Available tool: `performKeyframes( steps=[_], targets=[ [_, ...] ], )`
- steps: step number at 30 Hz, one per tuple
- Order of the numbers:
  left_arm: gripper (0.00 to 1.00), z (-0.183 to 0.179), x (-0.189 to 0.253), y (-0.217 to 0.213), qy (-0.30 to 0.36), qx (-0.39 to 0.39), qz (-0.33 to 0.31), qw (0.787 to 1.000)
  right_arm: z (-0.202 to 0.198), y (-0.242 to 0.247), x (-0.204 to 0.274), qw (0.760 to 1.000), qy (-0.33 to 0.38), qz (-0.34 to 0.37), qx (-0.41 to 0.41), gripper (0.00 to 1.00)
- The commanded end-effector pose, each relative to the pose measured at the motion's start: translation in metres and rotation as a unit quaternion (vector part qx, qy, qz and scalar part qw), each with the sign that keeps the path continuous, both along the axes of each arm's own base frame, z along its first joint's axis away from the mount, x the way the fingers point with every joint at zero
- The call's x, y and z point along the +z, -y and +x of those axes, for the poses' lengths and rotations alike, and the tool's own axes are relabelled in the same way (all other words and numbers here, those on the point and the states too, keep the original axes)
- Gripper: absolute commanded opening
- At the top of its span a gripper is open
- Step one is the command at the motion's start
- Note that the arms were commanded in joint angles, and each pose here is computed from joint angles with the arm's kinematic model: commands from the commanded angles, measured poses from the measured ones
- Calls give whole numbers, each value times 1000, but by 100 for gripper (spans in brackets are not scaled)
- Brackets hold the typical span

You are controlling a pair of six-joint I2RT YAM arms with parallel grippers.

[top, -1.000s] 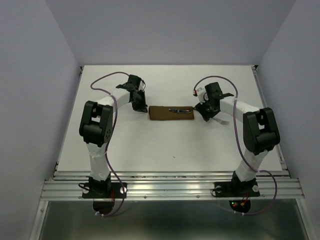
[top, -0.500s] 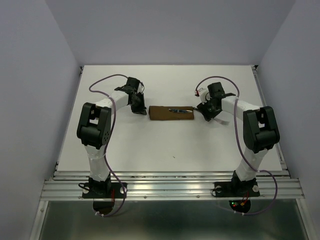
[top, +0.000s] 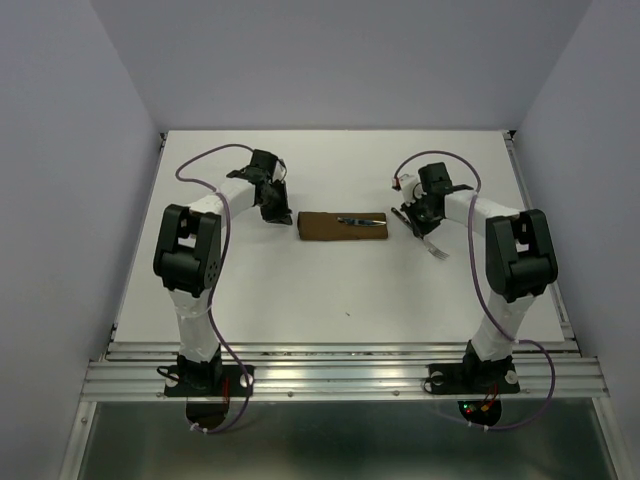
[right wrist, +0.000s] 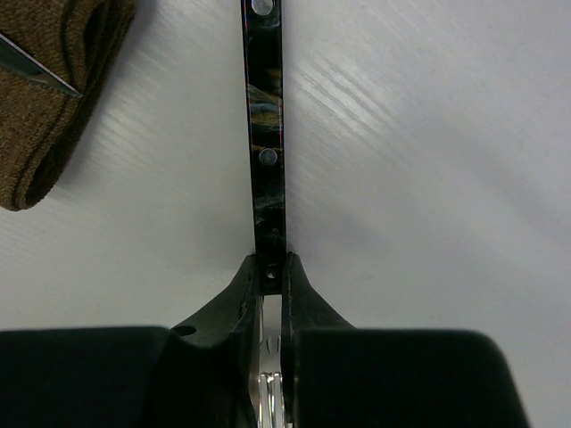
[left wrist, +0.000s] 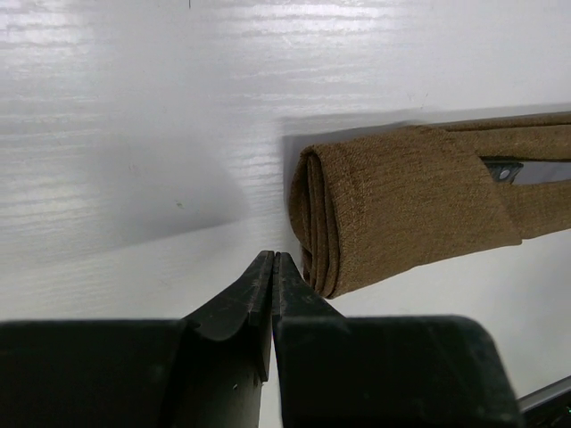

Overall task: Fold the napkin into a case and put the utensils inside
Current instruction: Pick up the fork from the center of the board, then stuff the fork into the folded napkin.

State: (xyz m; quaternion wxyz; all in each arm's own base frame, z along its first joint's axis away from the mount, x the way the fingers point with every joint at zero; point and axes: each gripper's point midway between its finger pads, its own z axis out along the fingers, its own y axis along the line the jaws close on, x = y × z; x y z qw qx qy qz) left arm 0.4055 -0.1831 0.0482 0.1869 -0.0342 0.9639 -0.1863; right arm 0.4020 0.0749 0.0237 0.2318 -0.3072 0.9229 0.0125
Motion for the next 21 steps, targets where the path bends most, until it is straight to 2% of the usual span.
performKeyframes(
  steps=[1,6,8,11,17,21],
  targets=[
    [13,12,11,2,12,-9,-7,1000,11,21,8,997,42,-51,-38,1],
    [13,12,4,6,1,-16,-13,1000,27,18,62,989,139,-30,-33,1],
    [13,12,2,7,-2,-18,-18,1000,28,0,97,978,208,-1,18,1],
    [13,14,0,9,-3,-18,-19,1000,21,-14,124,954,280,-18,102,1],
    [13,13,-6,13,-14,-19,-30,999,13,-43,111,954,242,-37,173,1],
    [13,13,-7,14,-17,-21,-33,999,13,-64,107,948,241,-32,207,1]
  ],
)
